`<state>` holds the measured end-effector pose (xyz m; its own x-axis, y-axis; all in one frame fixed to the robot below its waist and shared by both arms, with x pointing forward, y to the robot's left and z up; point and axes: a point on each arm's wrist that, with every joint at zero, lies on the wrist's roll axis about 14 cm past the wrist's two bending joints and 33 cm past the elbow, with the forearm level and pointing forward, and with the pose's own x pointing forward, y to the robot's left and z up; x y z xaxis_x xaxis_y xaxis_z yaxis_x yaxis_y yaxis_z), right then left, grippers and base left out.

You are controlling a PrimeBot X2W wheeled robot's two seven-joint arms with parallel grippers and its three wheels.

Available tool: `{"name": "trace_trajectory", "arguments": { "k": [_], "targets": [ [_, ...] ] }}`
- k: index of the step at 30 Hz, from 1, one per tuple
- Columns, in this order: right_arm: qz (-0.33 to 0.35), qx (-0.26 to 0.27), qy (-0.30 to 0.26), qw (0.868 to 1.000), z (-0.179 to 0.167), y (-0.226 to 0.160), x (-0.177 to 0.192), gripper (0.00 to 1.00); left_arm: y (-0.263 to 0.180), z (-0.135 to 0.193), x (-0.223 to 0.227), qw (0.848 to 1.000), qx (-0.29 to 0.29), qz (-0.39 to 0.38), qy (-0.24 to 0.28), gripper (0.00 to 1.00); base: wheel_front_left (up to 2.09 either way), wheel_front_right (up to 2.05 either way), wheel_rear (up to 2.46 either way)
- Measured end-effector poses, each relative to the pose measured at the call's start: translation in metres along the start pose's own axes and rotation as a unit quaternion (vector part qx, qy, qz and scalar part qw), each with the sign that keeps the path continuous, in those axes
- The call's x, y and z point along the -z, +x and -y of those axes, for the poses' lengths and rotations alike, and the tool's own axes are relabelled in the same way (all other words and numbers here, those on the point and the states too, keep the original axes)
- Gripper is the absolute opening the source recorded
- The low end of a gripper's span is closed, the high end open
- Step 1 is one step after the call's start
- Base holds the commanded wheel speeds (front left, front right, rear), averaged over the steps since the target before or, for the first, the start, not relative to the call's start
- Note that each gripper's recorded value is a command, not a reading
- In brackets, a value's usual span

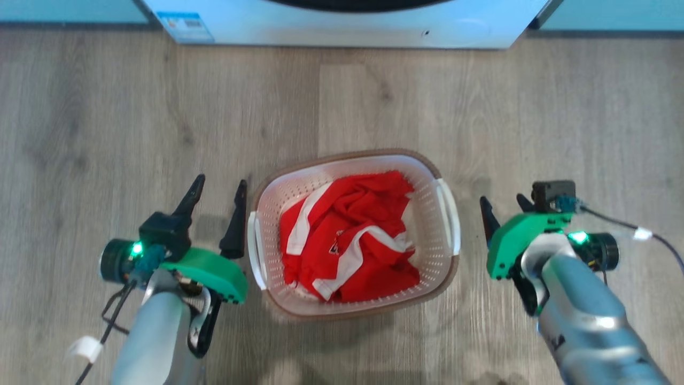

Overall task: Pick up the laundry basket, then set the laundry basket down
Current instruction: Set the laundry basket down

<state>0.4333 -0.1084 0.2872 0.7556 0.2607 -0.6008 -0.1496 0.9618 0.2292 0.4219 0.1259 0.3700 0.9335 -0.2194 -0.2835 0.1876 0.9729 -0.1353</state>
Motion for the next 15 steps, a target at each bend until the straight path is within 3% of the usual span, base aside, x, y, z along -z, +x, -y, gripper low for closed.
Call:
{"name": "trace_trajectory", "arguments": {
  "k": [15],
  "targets": [
    [-0.16,-0.027,-0.036,0.986,-0.012,0.059,0.06,1.0,0.025,-0.009,0.035,0.999,0.003,-0.049,0.002,1.0,0.0,0.0,0.0]
  ]
}}
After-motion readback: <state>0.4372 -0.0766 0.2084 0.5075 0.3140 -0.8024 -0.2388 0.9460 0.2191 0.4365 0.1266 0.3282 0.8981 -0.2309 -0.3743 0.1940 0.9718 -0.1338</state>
